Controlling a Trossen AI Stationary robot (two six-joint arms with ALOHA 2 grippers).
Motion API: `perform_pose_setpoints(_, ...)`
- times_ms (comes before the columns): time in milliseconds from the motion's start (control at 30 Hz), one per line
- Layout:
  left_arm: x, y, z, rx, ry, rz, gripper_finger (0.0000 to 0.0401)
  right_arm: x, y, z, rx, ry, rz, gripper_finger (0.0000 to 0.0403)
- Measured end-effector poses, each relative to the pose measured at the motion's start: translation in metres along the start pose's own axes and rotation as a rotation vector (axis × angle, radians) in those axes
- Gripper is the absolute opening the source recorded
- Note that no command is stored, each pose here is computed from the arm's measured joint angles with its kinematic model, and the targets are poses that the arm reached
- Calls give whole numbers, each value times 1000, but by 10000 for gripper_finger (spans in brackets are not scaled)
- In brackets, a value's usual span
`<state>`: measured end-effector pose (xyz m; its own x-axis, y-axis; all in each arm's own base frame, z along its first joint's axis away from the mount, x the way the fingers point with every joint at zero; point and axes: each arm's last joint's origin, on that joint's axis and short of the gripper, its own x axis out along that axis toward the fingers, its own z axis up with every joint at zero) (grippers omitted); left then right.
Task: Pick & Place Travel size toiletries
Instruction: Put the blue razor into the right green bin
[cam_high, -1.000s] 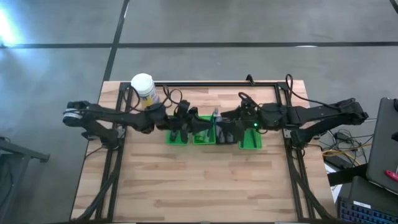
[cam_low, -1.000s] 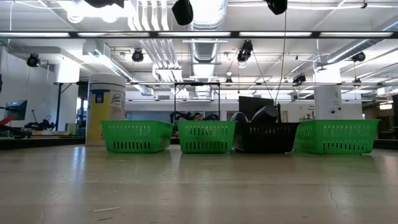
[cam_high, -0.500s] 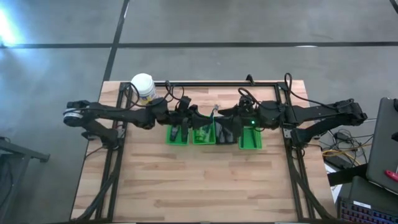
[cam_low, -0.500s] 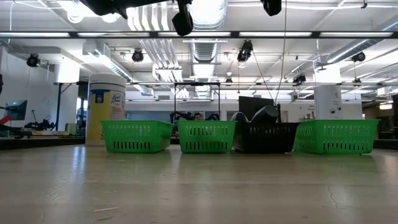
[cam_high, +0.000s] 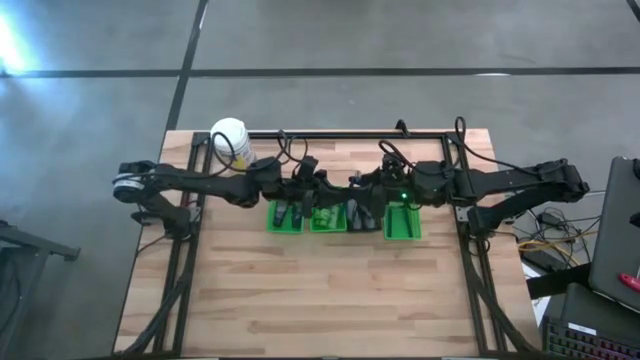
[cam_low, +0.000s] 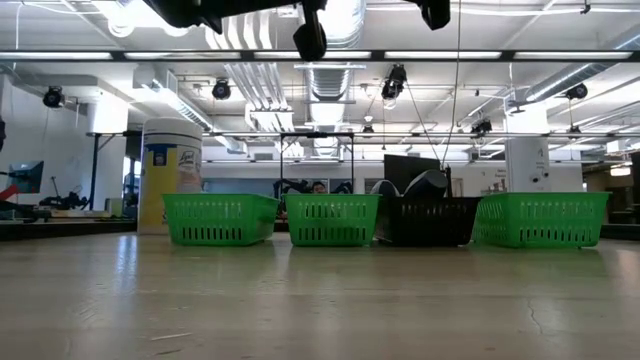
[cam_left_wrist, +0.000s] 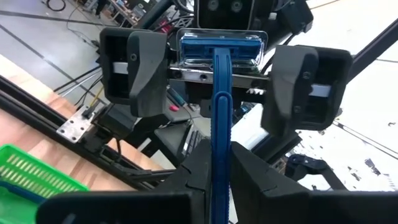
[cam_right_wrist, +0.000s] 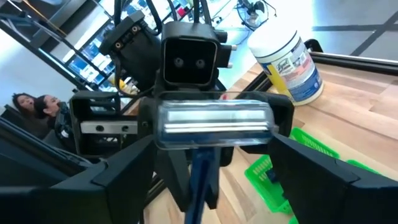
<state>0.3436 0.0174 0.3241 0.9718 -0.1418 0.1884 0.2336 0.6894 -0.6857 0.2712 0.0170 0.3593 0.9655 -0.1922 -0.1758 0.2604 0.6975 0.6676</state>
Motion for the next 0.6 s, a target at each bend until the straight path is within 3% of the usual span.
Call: perform_pose_setpoints(600,0,-1,1,9,-5,-6,39,-1,-3,1,7,11,-20,194)
